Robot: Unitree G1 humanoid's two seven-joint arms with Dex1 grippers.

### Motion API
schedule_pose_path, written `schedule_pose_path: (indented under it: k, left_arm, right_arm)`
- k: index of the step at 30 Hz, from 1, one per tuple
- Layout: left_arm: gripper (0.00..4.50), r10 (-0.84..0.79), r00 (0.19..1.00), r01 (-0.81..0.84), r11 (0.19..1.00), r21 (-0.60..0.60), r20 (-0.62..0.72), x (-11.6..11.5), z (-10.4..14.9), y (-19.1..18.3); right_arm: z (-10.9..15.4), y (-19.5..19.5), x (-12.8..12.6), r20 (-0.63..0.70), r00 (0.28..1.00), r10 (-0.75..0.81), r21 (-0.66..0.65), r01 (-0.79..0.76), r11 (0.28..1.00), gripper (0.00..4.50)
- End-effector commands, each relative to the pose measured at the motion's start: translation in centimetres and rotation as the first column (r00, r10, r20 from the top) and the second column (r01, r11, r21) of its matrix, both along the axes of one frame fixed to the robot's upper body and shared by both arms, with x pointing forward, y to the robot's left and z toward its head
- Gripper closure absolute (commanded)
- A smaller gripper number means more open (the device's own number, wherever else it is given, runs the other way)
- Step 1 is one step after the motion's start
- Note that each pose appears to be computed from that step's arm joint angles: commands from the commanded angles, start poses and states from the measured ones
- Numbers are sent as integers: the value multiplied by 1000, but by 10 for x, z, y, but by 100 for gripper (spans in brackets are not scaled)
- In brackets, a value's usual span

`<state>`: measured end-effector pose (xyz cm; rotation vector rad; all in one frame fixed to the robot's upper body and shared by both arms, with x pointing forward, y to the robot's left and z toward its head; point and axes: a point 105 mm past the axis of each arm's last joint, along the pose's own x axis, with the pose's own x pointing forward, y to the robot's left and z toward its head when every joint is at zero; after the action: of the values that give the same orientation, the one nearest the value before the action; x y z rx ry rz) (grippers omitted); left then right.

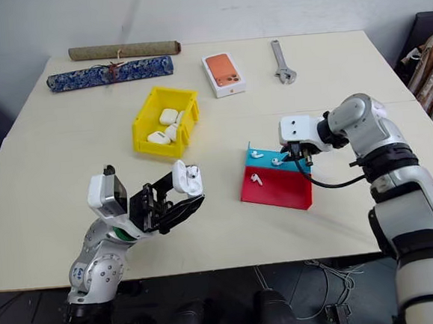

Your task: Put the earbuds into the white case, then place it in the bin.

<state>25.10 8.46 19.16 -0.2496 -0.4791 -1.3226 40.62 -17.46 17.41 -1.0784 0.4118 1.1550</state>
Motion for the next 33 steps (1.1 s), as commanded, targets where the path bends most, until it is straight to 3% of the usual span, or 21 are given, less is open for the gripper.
schedule_pose_path:
  k: [1, 33]
  left_arm:
    - [170, 3, 999, -3, 1000, -9, 54, -6, 11, 0]
    - [170, 31, 997, -31, 999, 11, 66, -6, 17, 4]
  right_arm:
    - [6, 1, 2, 7, 1000, 19, -15, -19, 1000, 348]
    - [-16, -7, 8, -62, 994, -92, -39, 90, 995, 348]
